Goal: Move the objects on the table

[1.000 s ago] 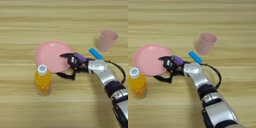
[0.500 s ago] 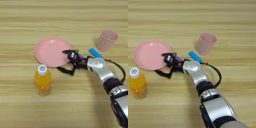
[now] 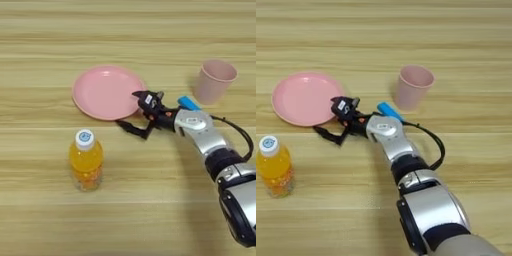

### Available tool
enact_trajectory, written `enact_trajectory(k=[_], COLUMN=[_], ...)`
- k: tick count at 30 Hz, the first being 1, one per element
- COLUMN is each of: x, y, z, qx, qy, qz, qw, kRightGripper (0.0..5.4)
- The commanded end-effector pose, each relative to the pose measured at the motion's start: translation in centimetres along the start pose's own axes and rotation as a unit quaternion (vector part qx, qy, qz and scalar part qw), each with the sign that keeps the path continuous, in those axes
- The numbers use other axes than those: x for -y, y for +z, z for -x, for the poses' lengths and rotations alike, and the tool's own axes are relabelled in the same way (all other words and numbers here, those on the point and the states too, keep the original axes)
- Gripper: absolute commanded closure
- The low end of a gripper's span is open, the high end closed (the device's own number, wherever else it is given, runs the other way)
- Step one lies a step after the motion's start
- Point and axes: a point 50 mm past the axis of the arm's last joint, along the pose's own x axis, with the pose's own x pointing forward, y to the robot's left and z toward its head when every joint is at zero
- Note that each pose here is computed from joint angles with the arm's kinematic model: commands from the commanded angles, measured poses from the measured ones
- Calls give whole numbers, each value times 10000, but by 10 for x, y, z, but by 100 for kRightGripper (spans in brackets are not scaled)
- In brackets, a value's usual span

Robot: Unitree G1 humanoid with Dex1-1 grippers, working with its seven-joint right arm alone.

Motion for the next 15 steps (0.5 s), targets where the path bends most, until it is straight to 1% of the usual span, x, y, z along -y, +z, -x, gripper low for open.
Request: enact_trajectory(k=[1,5,11,15], x=[26,25,21,19], y=[38,39,44,48], z=[-3,-3,2,5], qx=[473,513,747,895], qy=[-323,-270,113,314], qz=[475,481,635,659], qw=[9972,9972,9951,9933], kRightGripper=[3,3,3,3])
